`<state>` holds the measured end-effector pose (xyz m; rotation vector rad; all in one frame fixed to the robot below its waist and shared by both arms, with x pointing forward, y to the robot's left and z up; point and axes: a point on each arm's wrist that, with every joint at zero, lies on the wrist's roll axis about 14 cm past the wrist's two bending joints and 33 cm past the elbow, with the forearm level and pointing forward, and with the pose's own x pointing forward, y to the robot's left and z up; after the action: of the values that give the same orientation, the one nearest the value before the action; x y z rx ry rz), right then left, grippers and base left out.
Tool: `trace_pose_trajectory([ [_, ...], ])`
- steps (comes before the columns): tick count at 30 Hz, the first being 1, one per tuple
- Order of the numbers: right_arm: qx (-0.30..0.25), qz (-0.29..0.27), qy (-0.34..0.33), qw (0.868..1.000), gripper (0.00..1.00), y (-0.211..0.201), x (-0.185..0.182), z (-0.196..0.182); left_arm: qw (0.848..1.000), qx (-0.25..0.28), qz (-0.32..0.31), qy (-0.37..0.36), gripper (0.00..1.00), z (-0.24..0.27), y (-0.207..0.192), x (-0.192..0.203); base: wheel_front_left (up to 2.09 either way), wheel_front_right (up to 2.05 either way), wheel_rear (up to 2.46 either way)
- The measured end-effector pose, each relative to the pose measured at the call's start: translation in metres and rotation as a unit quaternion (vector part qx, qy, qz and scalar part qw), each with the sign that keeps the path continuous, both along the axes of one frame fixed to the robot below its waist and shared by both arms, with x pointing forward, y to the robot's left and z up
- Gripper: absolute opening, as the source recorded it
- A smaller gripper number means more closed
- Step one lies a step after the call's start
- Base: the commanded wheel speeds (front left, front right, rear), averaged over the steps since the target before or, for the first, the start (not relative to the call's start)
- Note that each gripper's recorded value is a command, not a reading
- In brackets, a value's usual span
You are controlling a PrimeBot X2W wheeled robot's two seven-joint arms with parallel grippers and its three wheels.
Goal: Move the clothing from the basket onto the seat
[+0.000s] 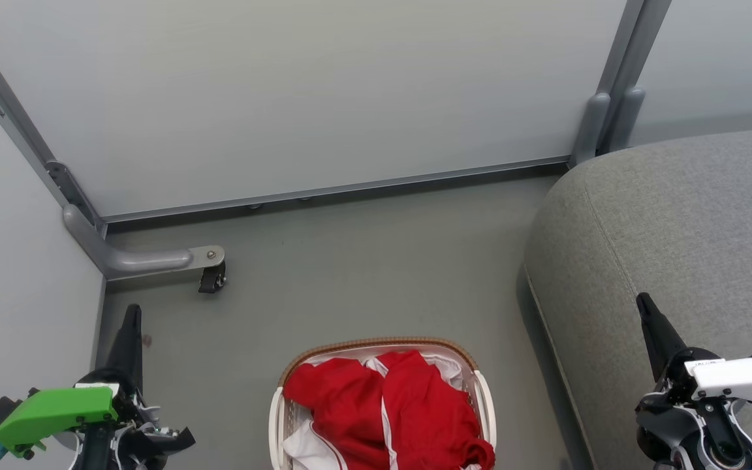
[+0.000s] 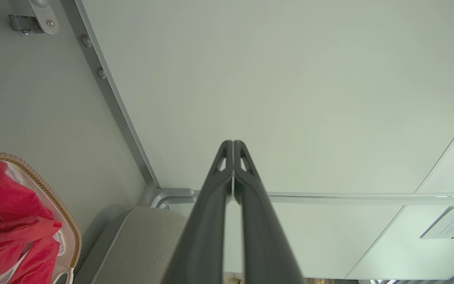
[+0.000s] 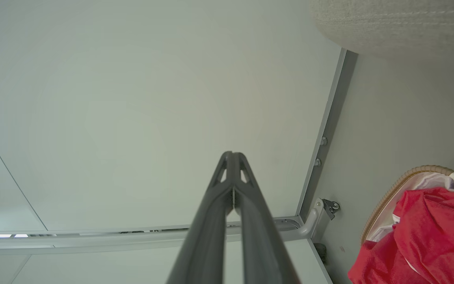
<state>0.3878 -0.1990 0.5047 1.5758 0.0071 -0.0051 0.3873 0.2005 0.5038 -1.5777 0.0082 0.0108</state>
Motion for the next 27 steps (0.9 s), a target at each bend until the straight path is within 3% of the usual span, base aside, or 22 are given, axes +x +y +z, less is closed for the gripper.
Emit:
trace_pose_trajectory([
  [1, 0.001, 0.0, 0.001, 1.0, 1.0, 0.0, 0.0, -0.001, 1.0, 0.0, 0.0, 0.001, 1.0, -0.001, 0.0, 0.0, 0.0, 0.0, 0.0],
  [7, 0.011, 0.0, 0.045, 0.999, 1.0, 0.005, -0.013, -0.03, 0.999, -0.008, -0.001, 0.049, 1.0, -0.032, -0.004, -0.014, 0.0, 0.0, 0.0],
  [16, -0.016, -0.015, 0.05, 0.998, 1.0, 0.002, -0.015, -0.033, 0.999, 0.009, -0.007, 0.049, 1.0, -0.032, -0.017, -0.014, 0.0, 0.0, 0.0],
  [27, -0.12, -0.03, 0.039, 0.992, 1.0, -0.007, -0.013, -0.023, 0.996, 0.079, -0.013, 0.031, 1.0, -0.021, -0.025, -0.011, 0.0, 0.0, 0.0],
])
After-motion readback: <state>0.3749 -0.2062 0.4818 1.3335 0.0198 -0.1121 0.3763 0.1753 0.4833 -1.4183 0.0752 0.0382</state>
